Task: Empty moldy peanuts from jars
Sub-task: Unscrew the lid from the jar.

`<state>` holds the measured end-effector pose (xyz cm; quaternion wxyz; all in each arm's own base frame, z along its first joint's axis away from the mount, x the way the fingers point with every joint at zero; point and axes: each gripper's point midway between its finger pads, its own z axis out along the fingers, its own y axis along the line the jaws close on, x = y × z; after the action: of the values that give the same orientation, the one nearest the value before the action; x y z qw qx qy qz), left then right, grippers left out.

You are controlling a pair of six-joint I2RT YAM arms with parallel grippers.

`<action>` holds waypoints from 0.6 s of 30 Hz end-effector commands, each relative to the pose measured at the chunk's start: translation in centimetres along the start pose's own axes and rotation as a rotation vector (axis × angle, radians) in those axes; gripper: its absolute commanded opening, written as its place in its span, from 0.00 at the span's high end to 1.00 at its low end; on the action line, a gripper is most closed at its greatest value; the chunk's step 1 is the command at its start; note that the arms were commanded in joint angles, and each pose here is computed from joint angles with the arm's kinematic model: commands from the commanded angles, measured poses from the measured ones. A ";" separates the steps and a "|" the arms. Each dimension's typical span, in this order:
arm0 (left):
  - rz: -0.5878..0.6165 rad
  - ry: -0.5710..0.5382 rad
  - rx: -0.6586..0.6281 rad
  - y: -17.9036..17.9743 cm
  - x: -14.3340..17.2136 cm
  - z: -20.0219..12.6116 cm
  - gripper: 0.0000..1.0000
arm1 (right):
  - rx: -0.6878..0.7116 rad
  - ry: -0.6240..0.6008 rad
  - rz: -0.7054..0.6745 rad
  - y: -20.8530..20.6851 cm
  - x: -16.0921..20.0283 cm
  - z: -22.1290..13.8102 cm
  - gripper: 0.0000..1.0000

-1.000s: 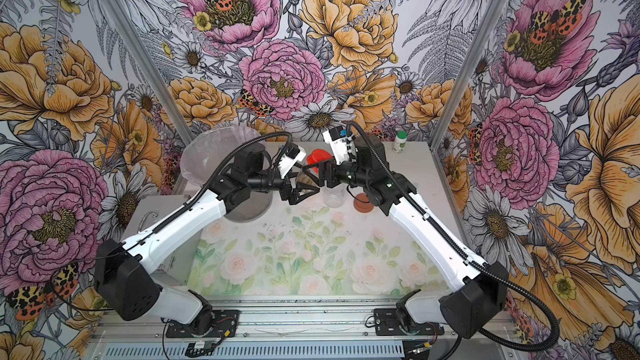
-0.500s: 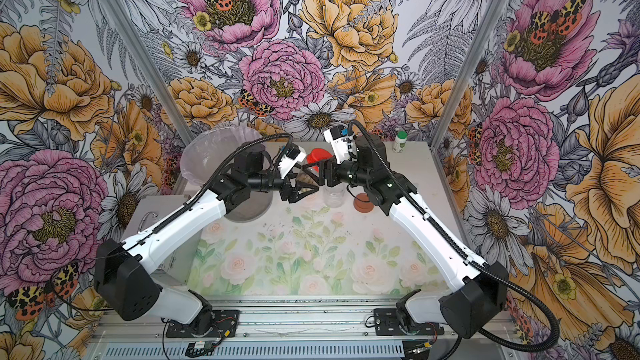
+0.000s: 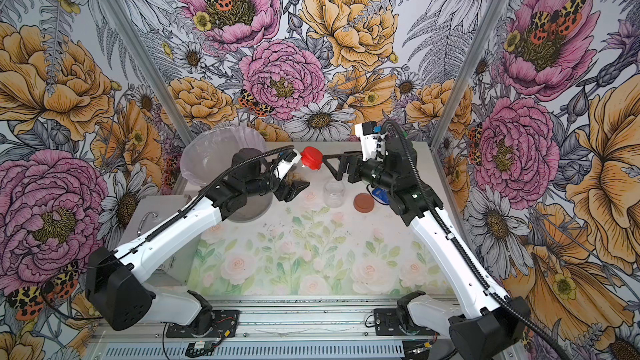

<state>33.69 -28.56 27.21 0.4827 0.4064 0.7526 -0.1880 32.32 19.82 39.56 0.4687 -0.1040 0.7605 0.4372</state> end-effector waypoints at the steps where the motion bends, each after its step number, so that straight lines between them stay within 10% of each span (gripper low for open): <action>1: 0.160 0.000 -0.212 1.0 -0.9 -0.7 0.62 | -0.103 0.091 0.278 -0.2 -0.5 0.3 0.24; 6: 0.288 0.003 -0.392 0.8 -1.2 0.0 0.63 | -0.079 0.210 0.373 -1.9 1.0 2.2 0.27; 18: 0.294 -0.009 -0.368 0.4 -1.4 0.4 0.62 | -0.026 0.265 0.355 -2.3 2.5 3.4 0.21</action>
<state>33.89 -29.38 26.60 0.5515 0.4296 0.7149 0.0134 34.63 21.12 33.99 0.2660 -0.0112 0.8232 0.5015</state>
